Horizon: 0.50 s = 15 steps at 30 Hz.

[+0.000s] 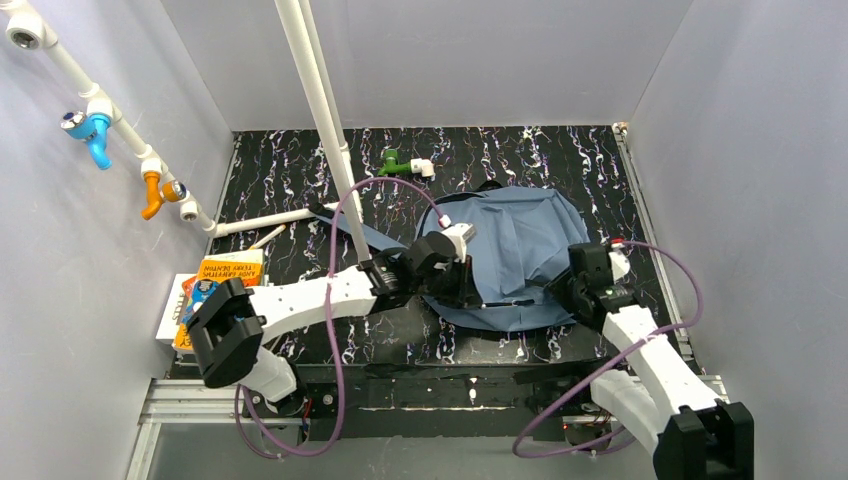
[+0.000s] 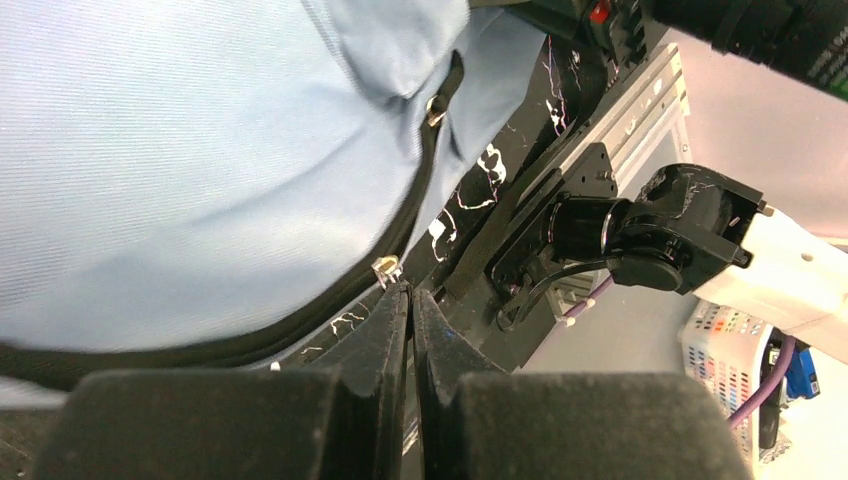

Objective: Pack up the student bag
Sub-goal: Unzip the student bag at the center of the board.

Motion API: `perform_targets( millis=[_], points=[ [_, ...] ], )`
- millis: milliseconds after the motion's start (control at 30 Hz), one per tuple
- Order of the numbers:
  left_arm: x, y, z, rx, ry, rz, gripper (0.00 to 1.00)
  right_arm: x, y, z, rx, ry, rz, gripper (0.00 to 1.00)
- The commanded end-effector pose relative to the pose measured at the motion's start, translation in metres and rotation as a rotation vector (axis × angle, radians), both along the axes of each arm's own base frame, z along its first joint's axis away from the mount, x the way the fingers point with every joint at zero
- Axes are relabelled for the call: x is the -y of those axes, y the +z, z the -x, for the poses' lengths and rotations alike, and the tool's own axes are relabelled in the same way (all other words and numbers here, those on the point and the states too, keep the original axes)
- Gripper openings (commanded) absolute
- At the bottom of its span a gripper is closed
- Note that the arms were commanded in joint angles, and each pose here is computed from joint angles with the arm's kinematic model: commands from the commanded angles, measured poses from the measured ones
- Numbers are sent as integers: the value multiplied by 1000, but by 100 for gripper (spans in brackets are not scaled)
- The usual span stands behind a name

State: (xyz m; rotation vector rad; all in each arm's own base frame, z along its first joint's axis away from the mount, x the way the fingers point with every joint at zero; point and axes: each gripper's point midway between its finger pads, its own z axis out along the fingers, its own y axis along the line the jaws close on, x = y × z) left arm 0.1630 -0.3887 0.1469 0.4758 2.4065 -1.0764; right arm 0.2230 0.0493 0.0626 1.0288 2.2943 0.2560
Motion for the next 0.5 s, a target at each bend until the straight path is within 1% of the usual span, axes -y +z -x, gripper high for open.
perform_targets(
  millis=[0,67,100,133,167,200,233,267,300,333,400,433,467],
  points=[
    [-2,10,7,-25,-43,31,0,45,7,-19,-13,-26,140,41],
    [14,15,9,-60,-75,76,0,44,6,-25,-49,60,137,44],
    [28,23,8,-81,-94,119,0,39,10,-24,-89,136,137,46],
    [33,21,8,-96,-99,118,0,29,10,-20,-112,200,106,48],
    [49,31,5,-104,-132,145,0,15,14,-9,-145,315,57,54],
    [57,35,1,-97,-141,155,0,-8,19,9,-144,398,-53,59],
    [63,41,-2,-84,-149,167,0,-21,35,31,-90,402,-131,63],
    [65,41,-2,-90,-150,169,0,-24,47,40,-42,398,-147,72],
    [66,44,-1,-101,-153,180,0,-37,57,50,-2,428,-214,79],
    [67,46,0,-105,-155,187,0,-51,57,57,8,457,-303,82],
    [66,51,1,-103,-156,197,0,-70,57,62,15,479,-432,83],
    [66,54,1,-101,-157,202,0,-79,58,65,15,470,-512,84],
    [66,55,1,-100,-156,205,0,-83,59,64,26,453,-557,84]
  ],
)
